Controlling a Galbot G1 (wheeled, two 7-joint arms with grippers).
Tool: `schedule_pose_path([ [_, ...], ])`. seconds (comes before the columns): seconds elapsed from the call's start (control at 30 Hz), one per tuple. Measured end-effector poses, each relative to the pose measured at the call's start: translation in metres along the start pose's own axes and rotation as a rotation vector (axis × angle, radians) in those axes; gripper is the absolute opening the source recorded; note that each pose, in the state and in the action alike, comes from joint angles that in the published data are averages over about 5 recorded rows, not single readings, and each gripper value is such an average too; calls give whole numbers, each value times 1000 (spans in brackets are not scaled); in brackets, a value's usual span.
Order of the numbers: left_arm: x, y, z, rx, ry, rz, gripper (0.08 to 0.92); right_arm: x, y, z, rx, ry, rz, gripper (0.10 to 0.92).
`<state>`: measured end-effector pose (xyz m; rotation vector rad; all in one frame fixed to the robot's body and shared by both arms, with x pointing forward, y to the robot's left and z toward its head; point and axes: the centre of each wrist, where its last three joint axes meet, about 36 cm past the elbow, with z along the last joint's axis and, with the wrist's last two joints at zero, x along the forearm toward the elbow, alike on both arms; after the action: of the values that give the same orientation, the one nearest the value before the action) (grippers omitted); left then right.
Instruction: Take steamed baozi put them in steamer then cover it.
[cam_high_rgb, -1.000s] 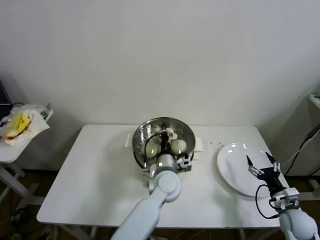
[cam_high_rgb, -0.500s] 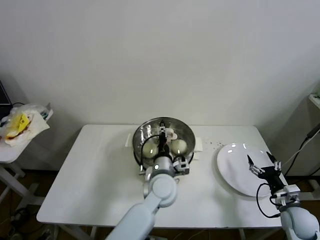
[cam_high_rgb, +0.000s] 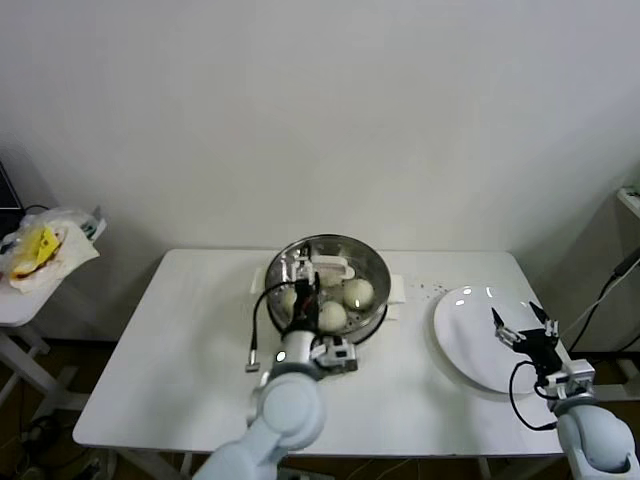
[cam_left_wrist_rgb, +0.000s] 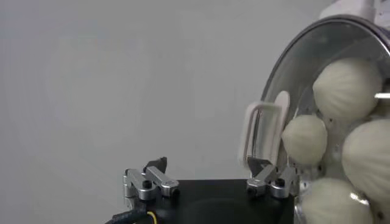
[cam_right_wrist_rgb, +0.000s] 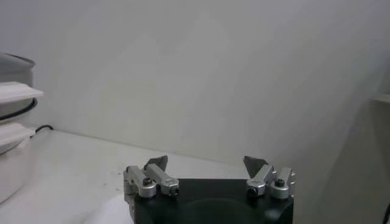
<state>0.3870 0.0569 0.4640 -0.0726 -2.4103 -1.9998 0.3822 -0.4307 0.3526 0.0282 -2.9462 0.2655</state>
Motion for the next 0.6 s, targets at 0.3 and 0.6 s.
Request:
schedule_pose_path([
  [0.3,13,27,70,228,100,-12,823,3,3,-1,-1,-3,-2,823],
  [0.6,19,22,162,594,364,38,823,11,12,2,-10,-14,-19,823],
])
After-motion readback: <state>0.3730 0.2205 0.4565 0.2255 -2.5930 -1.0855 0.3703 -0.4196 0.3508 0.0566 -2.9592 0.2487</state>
